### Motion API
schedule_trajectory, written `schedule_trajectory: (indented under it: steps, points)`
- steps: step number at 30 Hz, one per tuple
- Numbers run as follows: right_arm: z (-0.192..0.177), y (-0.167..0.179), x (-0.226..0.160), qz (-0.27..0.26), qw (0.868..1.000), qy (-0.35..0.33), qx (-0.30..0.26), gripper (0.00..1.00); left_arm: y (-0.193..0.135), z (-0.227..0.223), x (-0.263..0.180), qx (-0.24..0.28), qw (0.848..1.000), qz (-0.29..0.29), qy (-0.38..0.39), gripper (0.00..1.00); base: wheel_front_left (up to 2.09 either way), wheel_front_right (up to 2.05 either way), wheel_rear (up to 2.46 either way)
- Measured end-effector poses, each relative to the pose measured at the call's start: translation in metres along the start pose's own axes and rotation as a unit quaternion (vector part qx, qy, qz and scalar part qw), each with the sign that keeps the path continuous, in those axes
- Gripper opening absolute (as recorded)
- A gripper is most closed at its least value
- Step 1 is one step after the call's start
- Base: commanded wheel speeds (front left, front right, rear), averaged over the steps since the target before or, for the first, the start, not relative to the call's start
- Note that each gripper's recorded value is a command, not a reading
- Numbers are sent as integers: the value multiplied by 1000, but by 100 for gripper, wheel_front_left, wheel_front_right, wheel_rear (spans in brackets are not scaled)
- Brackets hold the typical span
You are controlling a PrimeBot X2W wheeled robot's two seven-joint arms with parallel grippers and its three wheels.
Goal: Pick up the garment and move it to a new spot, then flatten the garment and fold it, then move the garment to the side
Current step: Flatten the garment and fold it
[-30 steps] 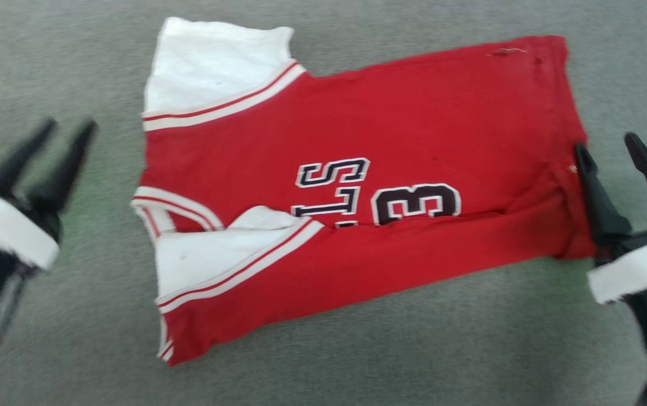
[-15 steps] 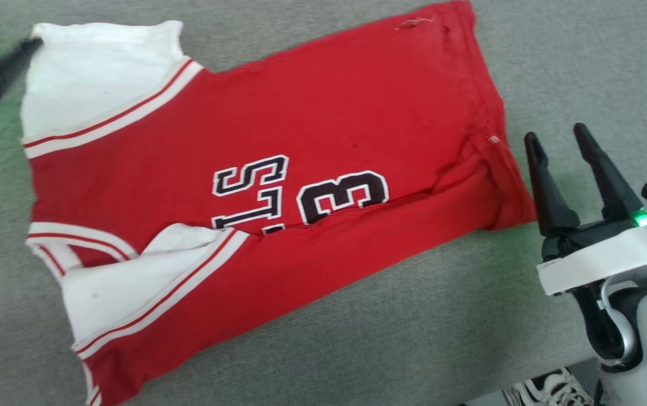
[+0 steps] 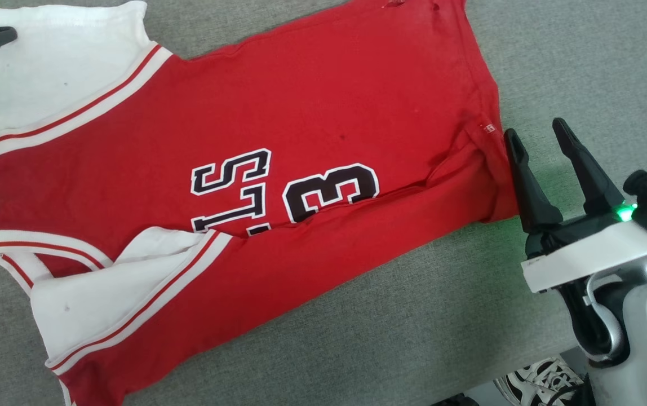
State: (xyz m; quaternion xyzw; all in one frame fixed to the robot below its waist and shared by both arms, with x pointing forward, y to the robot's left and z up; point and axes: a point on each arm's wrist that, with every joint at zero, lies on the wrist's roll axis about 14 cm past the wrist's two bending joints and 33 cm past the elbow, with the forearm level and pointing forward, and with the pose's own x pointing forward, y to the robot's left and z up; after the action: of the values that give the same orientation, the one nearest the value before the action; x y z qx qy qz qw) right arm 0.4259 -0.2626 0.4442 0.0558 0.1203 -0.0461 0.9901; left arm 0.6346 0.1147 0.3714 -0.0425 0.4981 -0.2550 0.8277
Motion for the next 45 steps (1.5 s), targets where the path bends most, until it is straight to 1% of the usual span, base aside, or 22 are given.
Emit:
schedule_trajectory:
  steps: [1,2,4,7,8,9,13,15,19,23,24,28,32,33,34,35,36,37,39,42,45]
  points:
    - [0,1,2,3,1000,2,-1,100,-1,0,1,-5,1000,-5,0,13,0,0,0]
    - [1,3,4,7,1000,1,-3,100,-2,-1,1,-9,1000,-9,1,0,0,0,0]
    - [2,4,7,11,1000,4,-7,100,-3,-1,2,-10,1000,-11,3,0,0,0,0]
    - [6,6,17,25,999,19,-27,100,-7,-2,4,-7,1000,-18,1,0,0,0,0]
    - [8,9,28,39,998,37,-44,100,-8,0,4,-8,1000,-19,-4,0,0,0,0]
    - [8,9,28,39,998,37,-44,100,-8,0,4,-8,1000,-19,-4,0,0,0,0]
    - [10,7,55,58,991,91,-83,100,-9,1,4,-8,1000,-23,-12,0,0,0,0]
    - [7,5,69,64,985,127,-101,100,-12,3,3,-2,999,-26,-20,0,0,0,0]
    - [-1,5,96,71,973,196,-102,100,-17,3,3,7,999,-36,-33,0,0,0,0]
    - [5,-3,125,57,962,242,-111,100,-19,1,0,17,998,-42,-40,0,0,0,0]
    - [3,-3,130,57,960,255,-105,100,-20,0,0,19,998,-43,-41,0,0,0,0]
    - [-13,7,145,65,945,310,-85,100,-25,-3,0,22,997,-53,-48,0,0,0,0]
    - [-28,9,151,66,926,361,-94,100,-25,-7,-2,23,997,-55,-52,0,0,0,0]
    - [-29,11,152,69,923,367,-96,100,-26,-7,-2,23,997,-56,-54,0,0,0,0]
    - [-29,12,154,71,922,368,-97,83,-25,-7,-3,23,997,-56,-56,0,0,0,0]
    - [-30,13,155,73,922,368,-95,17,-26,-7,-3,22,996,-58,-58,0,0,0,0]
    - [-30,14,156,76,922,368,-93,0,-28,-6,-4,21,996,-61,-65,0,0,0,0]
    - [-29,18,157,81,923,365,-93,0,-29,-4,-5,21,995,-63,-71,0,0,0,0]
    - [-21,21,161,85,931,342,-90,0,-35,1,-10,22,993,-69,-89,0,0,0,0]
    - [-10,20,160,86,942,312,-89,0,-42,18,-27,27,986,-74,-144,0,0,0,0]
    - [7,22,156,92,952,277,-88,0,-67,35,-51,24,974,-106,-196,0,0,0,0]
